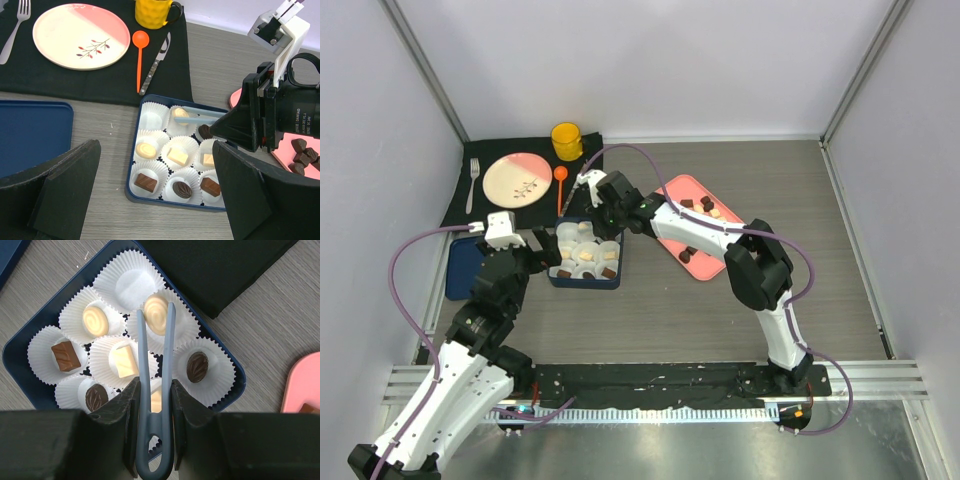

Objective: Pack the chocolate

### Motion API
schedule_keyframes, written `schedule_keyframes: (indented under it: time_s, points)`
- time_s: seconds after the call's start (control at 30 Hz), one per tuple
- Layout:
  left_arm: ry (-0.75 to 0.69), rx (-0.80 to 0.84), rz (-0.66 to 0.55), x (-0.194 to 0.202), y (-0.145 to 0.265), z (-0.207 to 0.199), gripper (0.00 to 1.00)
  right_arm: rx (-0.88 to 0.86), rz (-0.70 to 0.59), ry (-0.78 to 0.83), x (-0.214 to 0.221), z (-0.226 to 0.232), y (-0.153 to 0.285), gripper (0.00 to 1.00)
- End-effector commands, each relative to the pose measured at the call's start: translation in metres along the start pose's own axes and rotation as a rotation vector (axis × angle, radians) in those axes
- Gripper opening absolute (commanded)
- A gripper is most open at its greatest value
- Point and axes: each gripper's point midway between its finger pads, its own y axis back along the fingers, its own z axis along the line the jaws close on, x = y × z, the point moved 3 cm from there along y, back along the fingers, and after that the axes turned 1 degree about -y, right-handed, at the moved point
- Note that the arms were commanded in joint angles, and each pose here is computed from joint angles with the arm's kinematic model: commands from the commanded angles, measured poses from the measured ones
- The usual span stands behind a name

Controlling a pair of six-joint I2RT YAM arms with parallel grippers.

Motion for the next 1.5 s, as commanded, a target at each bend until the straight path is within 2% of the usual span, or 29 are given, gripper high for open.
schedule_keyframes:
  time_s: [0.0,0.4,0.73,0.9,1.17,1.47]
  points:
    - [0.028,0.019,-0.071,-0.025,0.002,-0.005,1.0,-0.003,-0.031,0.001,-0.009,0.002,0.0,0.29]
    - [0.029,0.02,-0.072,-0.026,0.003,-0.005,1.0,0.0,-0.021,0.007,-0.006,0.001,0.0,0.36]
    - [0.028,0.018,-0.074,-0.026,0.003,-0.005,1.0,-0.004,-0.086,0.022,-0.032,0.004,0.02,0.36]
    - [0.026,0.018,-0.073,-0.026,0.003,-0.005,1.0,0.039,-0.138,0.042,-0.05,-0.002,0.046,0.31]
    - [0.027,0.018,-0.071,-0.025,0.003,-0.005,1.0,0.22,-0.149,-0.013,-0.043,-0.066,0.09,0.31]
    - [0.025,0.02,-0.063,-0.023,0.001,-0.006,1.0,0.371,-0.07,-0.126,0.009,-0.141,0.122,0.31]
